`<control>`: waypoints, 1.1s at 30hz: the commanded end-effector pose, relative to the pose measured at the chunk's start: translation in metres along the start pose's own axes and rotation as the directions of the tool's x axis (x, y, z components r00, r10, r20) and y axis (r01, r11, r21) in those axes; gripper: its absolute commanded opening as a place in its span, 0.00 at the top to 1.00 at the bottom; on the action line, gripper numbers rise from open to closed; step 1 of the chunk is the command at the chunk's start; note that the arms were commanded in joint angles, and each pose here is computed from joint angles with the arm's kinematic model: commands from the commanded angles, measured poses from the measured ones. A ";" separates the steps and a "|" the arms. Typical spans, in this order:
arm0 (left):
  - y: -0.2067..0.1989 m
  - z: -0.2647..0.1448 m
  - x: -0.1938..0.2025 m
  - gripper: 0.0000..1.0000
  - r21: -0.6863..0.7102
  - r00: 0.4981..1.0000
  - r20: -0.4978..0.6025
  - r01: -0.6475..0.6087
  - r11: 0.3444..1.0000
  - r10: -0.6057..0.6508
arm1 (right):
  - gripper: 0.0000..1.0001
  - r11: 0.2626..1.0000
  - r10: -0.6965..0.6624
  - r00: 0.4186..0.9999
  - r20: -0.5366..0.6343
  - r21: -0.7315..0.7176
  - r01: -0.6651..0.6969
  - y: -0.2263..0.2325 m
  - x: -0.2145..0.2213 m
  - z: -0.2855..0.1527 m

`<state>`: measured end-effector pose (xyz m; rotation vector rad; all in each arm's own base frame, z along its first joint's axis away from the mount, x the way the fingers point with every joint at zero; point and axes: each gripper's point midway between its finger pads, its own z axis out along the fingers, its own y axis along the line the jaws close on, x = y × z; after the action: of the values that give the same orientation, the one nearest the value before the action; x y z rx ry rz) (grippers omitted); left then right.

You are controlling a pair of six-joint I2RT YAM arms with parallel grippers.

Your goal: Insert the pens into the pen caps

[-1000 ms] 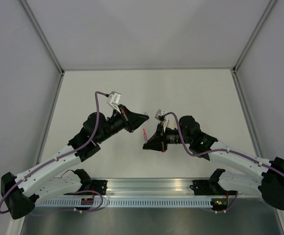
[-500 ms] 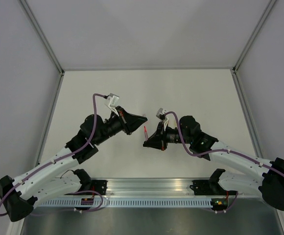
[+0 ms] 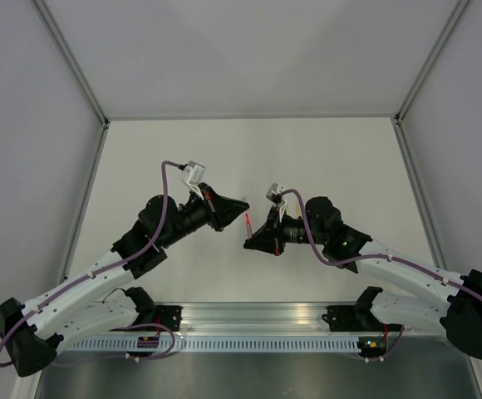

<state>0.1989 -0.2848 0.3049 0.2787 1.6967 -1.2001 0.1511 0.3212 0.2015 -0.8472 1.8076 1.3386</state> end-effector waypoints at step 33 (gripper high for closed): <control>0.008 0.003 0.035 0.39 0.056 0.997 -0.075 0.000 0.998 0.004 | 1.00 0.999 -0.047 0.997 0.061 -0.011 0.047 0.007 -0.020 -0.002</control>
<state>0.1832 -0.2967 0.2516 0.3900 1.7703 -1.2651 0.1558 0.3171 0.1999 -0.8124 1.8255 1.3003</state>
